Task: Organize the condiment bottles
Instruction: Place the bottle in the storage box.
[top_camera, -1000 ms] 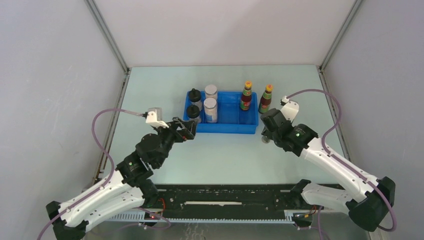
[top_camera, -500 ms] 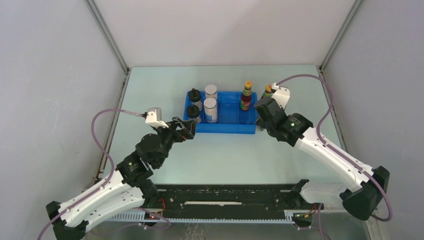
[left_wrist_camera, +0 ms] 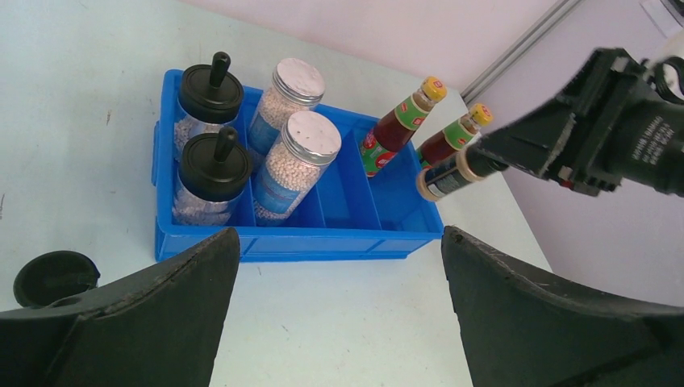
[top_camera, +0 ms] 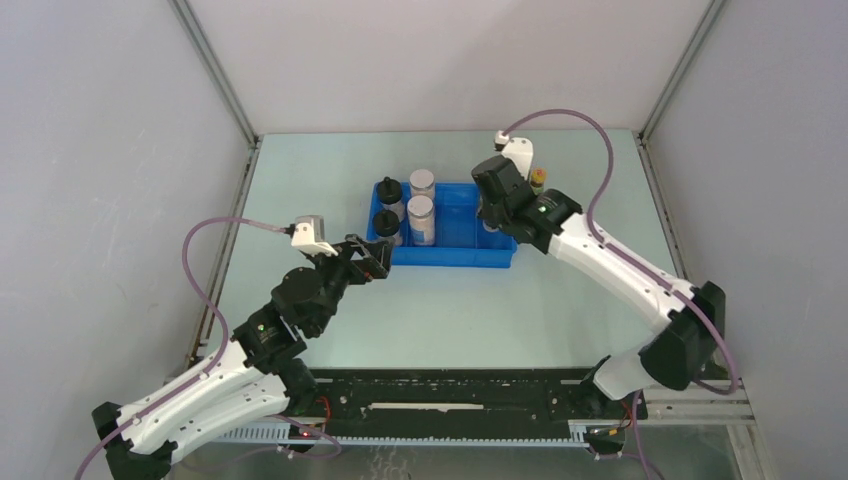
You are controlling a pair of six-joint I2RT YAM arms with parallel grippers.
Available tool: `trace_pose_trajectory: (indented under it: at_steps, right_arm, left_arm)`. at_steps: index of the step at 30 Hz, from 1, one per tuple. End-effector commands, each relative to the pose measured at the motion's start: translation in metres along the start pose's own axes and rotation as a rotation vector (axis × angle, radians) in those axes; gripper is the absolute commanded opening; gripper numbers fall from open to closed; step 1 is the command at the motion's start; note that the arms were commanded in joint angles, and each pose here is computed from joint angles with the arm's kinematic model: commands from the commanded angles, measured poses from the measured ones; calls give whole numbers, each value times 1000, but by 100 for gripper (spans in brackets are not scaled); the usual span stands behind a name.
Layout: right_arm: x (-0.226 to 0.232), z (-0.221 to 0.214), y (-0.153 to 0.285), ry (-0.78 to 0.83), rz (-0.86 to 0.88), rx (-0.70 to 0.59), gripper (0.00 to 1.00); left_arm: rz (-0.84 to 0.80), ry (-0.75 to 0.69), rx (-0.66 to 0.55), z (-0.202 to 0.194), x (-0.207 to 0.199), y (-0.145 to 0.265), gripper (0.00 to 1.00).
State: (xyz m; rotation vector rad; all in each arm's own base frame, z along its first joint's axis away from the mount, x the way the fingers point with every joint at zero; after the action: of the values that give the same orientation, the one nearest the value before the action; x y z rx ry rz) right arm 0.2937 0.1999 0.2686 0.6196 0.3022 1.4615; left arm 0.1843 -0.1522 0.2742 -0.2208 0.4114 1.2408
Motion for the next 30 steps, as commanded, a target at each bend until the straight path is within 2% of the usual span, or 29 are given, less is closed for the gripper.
trace_pose_trajectory:
  at_steps: [1, 14, 30]
  right_arm:
    - [33, 24, -8, 30, 84, -39, 0]
    - [77, 26, -68, 112, 162, 3, 0]
    - [85, 25, -123, 119, 185, 37, 0]
  left_arm:
    - [6, 5, -48, 18, -4, 1, 99]
    - [15, -4, -55, 18, -1, 3, 99]
    - [31, -21, -52, 14, 2, 0, 99]
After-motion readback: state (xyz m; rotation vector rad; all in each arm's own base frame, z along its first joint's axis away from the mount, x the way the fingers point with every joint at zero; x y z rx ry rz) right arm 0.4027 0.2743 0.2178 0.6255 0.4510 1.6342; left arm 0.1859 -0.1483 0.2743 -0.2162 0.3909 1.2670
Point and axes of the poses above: each gripper's point midway between its finger pads, its own y axis back along the fingers, its own x axis along the line the jaws close on, z = x × y, the point moved 5 cm from there along y, back along the fingers, and after that the axes turned 6 degrees about -y, right-handed, at the moved point
